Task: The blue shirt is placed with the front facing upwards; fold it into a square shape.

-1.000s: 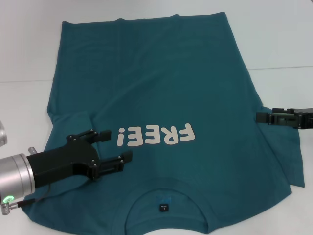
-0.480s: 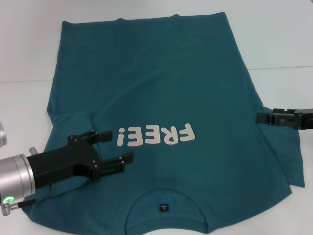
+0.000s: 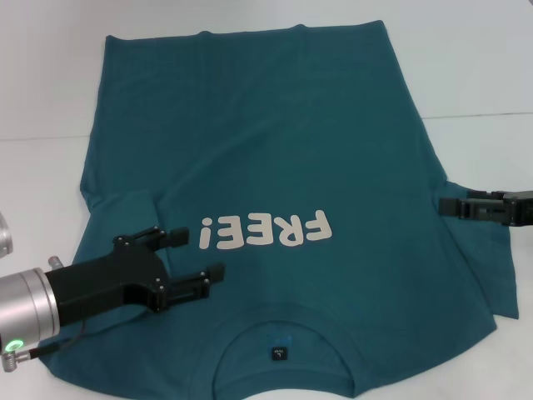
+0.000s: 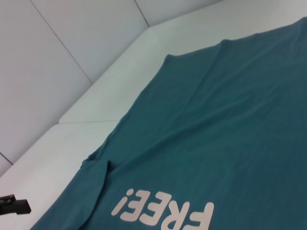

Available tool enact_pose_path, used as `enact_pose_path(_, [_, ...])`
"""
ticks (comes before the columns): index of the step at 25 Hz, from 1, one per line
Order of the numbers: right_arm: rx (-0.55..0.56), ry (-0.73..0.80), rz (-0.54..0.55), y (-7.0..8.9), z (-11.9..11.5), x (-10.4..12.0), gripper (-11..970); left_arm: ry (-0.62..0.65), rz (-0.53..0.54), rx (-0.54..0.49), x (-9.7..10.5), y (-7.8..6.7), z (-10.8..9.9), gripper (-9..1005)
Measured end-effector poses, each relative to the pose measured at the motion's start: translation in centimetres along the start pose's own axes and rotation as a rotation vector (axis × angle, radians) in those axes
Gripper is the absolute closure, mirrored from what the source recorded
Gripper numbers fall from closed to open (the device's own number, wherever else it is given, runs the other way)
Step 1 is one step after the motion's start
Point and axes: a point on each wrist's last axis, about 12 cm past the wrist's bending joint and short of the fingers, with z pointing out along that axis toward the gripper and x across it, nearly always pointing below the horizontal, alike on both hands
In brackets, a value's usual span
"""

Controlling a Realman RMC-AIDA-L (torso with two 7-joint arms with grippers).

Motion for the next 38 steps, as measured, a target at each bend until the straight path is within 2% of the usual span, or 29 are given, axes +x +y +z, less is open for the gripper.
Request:
enact_pose_path(24, [0.015, 0.018, 0.015, -0.14, 0.19, 0.61, 38, -0.019, -0.004, 0.017, 0.10, -0.25, -0.02, 162])
enact_pose_path(38, [0.017, 0.032, 0.018, -0.03, 0.52, 0.41, 38, -0.020, -0.022, -0.010, 0.92, 0.07, -0.46, 157])
